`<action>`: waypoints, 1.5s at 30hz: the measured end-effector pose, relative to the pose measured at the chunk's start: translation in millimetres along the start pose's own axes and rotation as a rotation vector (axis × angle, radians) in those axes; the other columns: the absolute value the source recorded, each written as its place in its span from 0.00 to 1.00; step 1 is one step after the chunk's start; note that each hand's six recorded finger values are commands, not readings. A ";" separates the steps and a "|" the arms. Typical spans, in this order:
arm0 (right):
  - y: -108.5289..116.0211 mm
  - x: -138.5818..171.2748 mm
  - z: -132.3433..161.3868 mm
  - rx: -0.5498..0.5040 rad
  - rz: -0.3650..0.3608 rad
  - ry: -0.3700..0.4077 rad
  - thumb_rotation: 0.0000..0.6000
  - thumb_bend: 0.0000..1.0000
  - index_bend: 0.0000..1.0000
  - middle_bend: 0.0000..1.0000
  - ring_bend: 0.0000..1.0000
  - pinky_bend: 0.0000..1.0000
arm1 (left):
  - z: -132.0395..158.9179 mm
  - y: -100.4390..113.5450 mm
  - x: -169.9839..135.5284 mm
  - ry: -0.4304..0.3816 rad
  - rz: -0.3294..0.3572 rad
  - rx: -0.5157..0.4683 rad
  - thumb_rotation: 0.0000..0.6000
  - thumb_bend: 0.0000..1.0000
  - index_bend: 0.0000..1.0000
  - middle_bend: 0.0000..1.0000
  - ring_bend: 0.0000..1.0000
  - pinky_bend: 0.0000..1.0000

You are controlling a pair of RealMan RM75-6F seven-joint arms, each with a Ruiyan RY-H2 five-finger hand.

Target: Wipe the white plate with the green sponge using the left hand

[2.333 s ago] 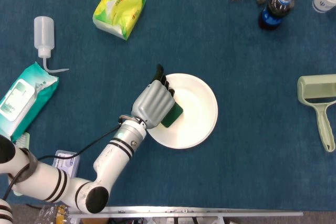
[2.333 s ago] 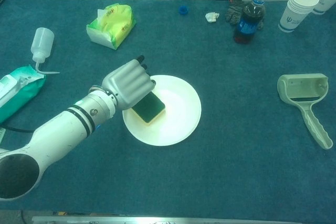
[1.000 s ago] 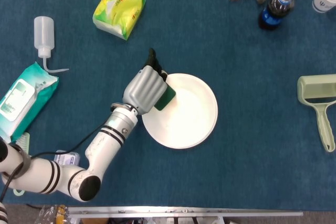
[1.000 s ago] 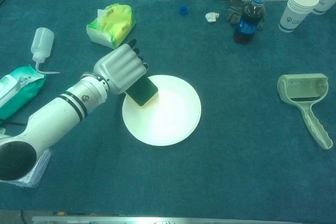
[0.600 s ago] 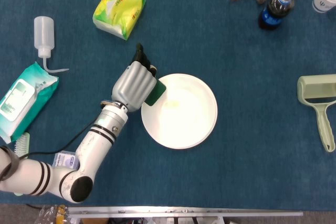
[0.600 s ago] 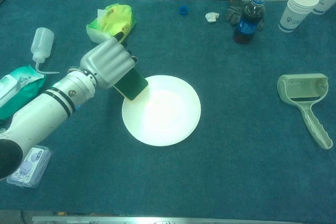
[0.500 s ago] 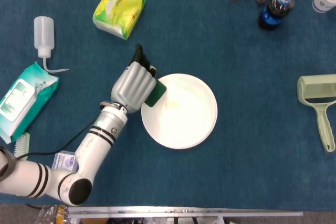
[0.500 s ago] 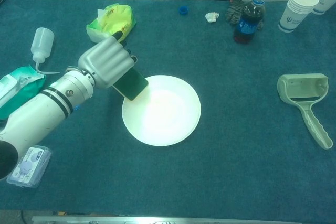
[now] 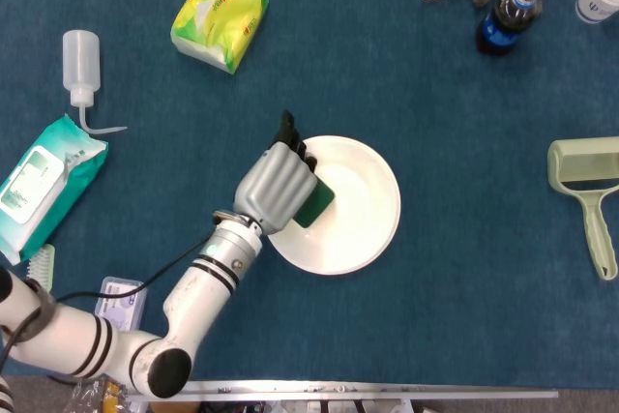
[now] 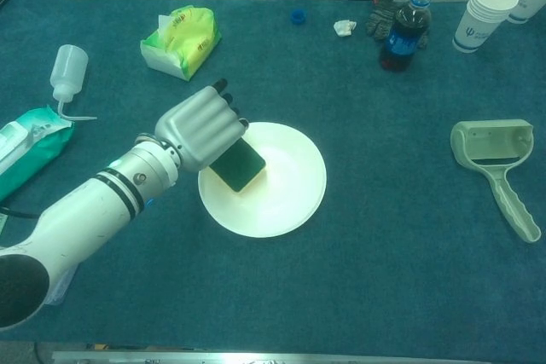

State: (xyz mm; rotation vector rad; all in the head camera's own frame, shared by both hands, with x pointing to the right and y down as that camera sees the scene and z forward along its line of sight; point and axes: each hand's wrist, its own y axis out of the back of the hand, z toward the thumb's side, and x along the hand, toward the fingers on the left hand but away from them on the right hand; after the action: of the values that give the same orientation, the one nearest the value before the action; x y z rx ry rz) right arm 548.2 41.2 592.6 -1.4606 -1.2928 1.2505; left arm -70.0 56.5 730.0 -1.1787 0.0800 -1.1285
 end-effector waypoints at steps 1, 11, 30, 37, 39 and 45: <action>0.2 0.0 -0.2 0.001 0.000 -0.001 0.98 0.32 0.30 0.31 0.21 0.40 | 1.5 0.4 0.5 -0.002 0.001 0.000 1.00 0.27 0.45 0.38 0.25 0.12; 0.1 0.0 -1.6 0.002 -0.002 -0.004 0.98 0.32 0.30 0.32 0.21 0.40 | 7.8 -2.0 8.6 0.000 0.026 0.057 1.00 0.27 0.45 0.38 0.25 0.12; -0.5 -0.4 -0.9 0.009 0.000 -0.008 0.98 0.32 0.30 0.32 0.21 0.40 | -4.2 -12.4 15.0 0.056 0.078 0.108 1.00 0.27 0.46 0.38 0.25 0.12; 1.0 -0.1 -0.1 0.013 -0.004 -0.009 0.98 0.32 0.30 0.31 0.21 0.40 | -10.1 -21.5 16.5 0.075 0.074 0.136 1.00 0.27 0.46 0.38 0.25 0.12; 1.2 0.0 0.0 0.013 -0.004 -0.009 0.98 0.32 0.30 0.31 0.21 0.40 | -11.2 -22.5 16.7 0.079 0.077 0.150 1.00 0.27 0.46 0.38 0.25 0.12; 1.4 0.2 0.3 0.013 -0.005 -0.009 0.98 0.32 0.30 0.32 0.21 0.40 | -16.0 -24.1 17.1 0.093 0.086 0.187 1.00 0.27 0.46 0.38 0.25 0.12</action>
State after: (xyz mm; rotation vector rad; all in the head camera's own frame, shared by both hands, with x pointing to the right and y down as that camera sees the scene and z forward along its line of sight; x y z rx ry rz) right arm 548.2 41.1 591.2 -1.4435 -1.2914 1.2608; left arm -86.6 34.5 749.3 -0.9482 0.0936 -1.0909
